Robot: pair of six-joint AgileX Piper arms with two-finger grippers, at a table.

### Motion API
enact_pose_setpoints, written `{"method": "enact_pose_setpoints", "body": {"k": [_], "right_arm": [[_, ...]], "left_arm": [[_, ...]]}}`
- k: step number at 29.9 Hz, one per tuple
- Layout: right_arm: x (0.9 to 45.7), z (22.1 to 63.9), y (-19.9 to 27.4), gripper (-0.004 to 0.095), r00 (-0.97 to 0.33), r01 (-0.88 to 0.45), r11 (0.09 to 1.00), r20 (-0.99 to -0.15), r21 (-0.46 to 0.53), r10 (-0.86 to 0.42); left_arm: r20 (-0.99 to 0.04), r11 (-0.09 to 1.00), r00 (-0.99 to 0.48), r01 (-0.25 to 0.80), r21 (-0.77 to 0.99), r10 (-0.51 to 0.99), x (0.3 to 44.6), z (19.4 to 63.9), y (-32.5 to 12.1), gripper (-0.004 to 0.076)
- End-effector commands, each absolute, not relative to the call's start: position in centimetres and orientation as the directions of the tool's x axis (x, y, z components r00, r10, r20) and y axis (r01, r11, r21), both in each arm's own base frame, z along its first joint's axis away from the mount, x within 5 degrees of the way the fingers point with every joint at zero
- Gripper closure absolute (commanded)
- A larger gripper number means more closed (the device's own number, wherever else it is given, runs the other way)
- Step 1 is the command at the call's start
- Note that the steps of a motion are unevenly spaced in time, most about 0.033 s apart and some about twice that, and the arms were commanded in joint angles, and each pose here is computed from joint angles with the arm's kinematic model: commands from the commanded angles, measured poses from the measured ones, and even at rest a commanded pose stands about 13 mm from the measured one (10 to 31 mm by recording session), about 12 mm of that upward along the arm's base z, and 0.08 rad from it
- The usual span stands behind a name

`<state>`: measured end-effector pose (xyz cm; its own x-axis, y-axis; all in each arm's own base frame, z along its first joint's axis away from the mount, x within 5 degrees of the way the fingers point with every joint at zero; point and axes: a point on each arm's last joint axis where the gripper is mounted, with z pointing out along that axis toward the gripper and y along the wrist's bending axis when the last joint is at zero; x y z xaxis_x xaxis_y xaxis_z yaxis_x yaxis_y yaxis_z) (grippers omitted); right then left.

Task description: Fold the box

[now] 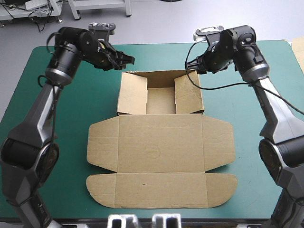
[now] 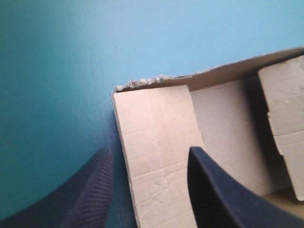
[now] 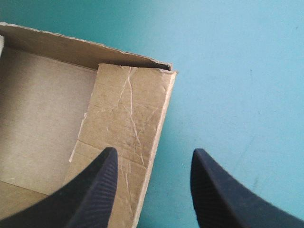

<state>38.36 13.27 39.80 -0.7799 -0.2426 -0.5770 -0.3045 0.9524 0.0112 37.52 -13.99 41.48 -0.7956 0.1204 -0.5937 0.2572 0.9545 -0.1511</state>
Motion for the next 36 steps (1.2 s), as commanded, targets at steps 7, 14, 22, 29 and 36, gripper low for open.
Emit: {"method": "enact_pose_setpoints", "body": {"k": [7,14,22,29,36], "right_arm": [[35.4,42.7,12.3,0.0463,-0.751,-0.315,0.949,-0.614,0.01,-0.242],[37.5,37.1,12.7,0.0463,-0.84,-0.307,0.952,-0.474,0.013,-0.265],[39.8,32.3,14.3,0.0538,-0.892,-0.309,0.946,-0.376,0.101,-0.251],[40.2,31.4,14.5,0.0921,-0.899,-0.313,0.944,-0.353,0.1,-0.261],[39.9,33.5,12.4,0.0926,-0.886,-0.284,0.958,-0.392,0.041,-0.245]], "left_arm": [[-0.851,0.908,-0.505,0.409,-0.087,0.146,23.6,54.7,-9.5,0.0733],[-0.862,0.897,-0.474,0.438,-0.055,0.179,16.0,54.2,-6.9,0.0732],[-0.804,0.914,-0.543,0.407,0.0,0.241,10.1,47.8,-4.2,0.0732],[-0.805,0.913,-0.541,0.408,0.002,0.244,5.1,44.1,-2.4,0.0732],[-0.833,0.915,-0.501,0.404,0.012,0.232,2.9,43.5,-1.6,0.0732]]}}
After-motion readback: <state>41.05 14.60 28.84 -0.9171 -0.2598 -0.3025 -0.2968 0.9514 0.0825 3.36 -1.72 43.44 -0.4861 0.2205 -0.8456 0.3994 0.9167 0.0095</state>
